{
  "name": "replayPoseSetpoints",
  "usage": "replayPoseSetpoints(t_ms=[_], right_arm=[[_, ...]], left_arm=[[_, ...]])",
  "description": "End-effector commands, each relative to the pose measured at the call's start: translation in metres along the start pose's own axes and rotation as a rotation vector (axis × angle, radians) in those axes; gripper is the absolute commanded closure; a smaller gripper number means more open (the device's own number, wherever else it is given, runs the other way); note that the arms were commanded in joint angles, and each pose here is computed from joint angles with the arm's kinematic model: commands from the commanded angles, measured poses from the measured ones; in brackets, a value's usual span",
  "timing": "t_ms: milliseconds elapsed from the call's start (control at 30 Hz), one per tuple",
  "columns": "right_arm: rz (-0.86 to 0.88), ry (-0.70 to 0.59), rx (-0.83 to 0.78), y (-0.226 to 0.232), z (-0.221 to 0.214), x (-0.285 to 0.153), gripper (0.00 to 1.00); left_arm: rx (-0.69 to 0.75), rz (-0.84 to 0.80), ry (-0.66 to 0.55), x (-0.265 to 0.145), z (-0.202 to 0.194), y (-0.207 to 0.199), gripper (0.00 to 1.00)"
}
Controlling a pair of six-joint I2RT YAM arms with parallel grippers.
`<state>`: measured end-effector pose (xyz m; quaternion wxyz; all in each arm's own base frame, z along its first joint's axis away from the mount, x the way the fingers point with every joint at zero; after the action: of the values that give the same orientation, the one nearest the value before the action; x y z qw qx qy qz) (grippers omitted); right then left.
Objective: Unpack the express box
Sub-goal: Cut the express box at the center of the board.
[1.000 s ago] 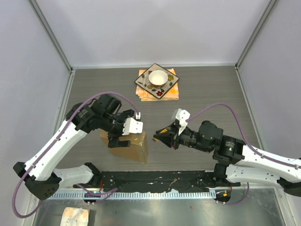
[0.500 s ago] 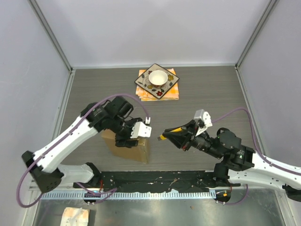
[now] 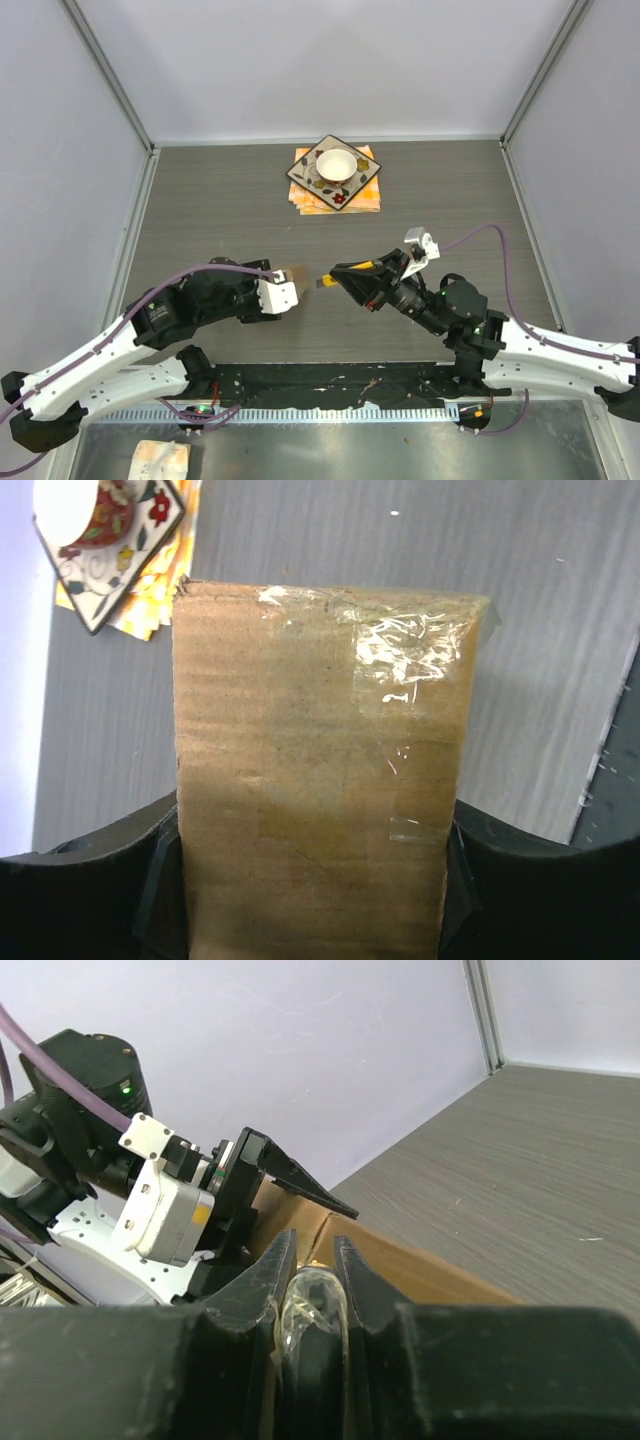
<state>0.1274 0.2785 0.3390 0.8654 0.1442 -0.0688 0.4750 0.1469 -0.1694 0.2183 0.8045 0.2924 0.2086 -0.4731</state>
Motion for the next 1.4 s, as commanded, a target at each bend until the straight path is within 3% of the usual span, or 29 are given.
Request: replayPoseSetpoints(t_ms=[0, 467, 1367], right_arm=[[-0.007, -0.158, 0.091, 0.003, 0.022, 0.009, 0.99], [-0.070, -0.328, 0.075, -0.006, 0.029, 0.023, 0.99], [-0.048, -0.299, 0.141, -0.002, -0.005, 0.054, 0.99]], left_arm=[[-0.068, 0.119, -0.086, 0.015, 0.007, 0.012, 0.74], [-0.093, 0.081, -0.089, 0.019, 0.000, 0.002, 0.72], [-0.091, 0.040, -0.131, 0.008, 0.008, -0.004, 0.73]])
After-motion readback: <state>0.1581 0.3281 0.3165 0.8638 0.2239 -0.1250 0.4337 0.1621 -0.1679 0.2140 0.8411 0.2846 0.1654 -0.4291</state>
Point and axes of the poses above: each gripper's point midway between its finger pads, its own x axis out along the fingers, its own y axis along the line the jaws close on, z = x × y, the point moved 1 cm from there along -x, back along the fingers, and after that the axes turned 15 degrees about -x, right-handed, at the moved point
